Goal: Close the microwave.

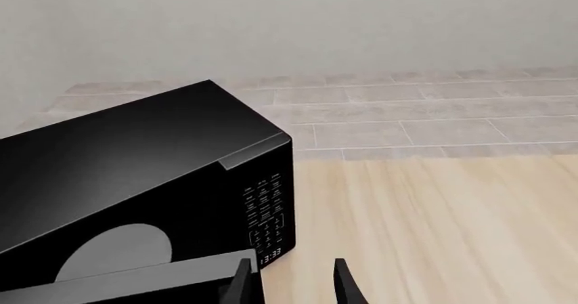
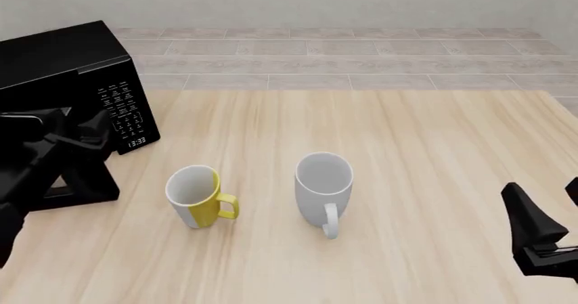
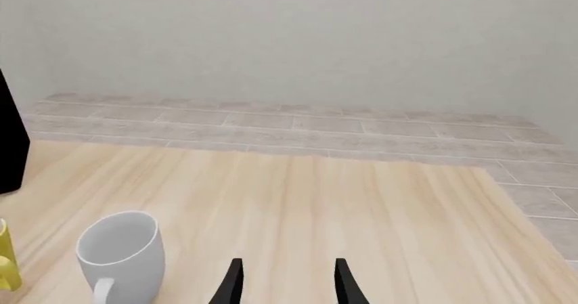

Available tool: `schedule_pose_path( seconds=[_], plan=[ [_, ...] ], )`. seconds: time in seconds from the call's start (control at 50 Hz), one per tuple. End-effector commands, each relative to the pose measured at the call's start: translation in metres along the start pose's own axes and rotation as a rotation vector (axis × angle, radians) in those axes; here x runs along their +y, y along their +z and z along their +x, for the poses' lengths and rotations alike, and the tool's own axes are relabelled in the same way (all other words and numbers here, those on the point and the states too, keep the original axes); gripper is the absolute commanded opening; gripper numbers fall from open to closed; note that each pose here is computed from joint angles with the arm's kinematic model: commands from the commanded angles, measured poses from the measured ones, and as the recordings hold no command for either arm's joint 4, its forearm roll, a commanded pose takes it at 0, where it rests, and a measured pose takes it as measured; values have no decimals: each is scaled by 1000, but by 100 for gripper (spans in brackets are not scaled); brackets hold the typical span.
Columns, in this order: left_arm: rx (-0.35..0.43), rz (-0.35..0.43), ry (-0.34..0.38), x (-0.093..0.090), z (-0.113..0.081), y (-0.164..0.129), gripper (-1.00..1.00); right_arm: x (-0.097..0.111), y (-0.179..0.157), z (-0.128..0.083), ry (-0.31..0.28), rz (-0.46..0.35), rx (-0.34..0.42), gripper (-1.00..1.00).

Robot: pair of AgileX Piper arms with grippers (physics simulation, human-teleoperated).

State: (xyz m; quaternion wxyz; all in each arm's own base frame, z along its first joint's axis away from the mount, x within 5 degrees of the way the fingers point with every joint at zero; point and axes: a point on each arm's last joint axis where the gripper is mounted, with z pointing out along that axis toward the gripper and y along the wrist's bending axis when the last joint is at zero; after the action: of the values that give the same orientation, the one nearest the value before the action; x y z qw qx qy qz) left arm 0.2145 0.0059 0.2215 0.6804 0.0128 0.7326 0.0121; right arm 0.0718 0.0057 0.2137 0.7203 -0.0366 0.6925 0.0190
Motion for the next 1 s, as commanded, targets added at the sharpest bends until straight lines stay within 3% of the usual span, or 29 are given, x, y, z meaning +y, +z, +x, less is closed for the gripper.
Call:
schedule_pose_path(
  seconds=[0.02, 0.78, 0.96, 0.98, 1.0],
  plan=[
    [118, -65, -34, 9, 22, 11, 100, 0, 0, 0, 2, -1, 1, 100],
    [115, -67, -18, 10, 10, 21, 100, 1, 3, -1, -15, -8, -5, 100],
    [126, -67, -11, 11, 11, 28, 100, 1, 4, -1, -7, -14, -4, 100],
    [129, -66, -15, 11, 10, 29, 100, 2, 3, -1, 29, -28, -9, 100],
    [129, -66, -15, 11, 10, 29, 100, 2, 3, -1, 29, -28, -9, 100]
  ],
)
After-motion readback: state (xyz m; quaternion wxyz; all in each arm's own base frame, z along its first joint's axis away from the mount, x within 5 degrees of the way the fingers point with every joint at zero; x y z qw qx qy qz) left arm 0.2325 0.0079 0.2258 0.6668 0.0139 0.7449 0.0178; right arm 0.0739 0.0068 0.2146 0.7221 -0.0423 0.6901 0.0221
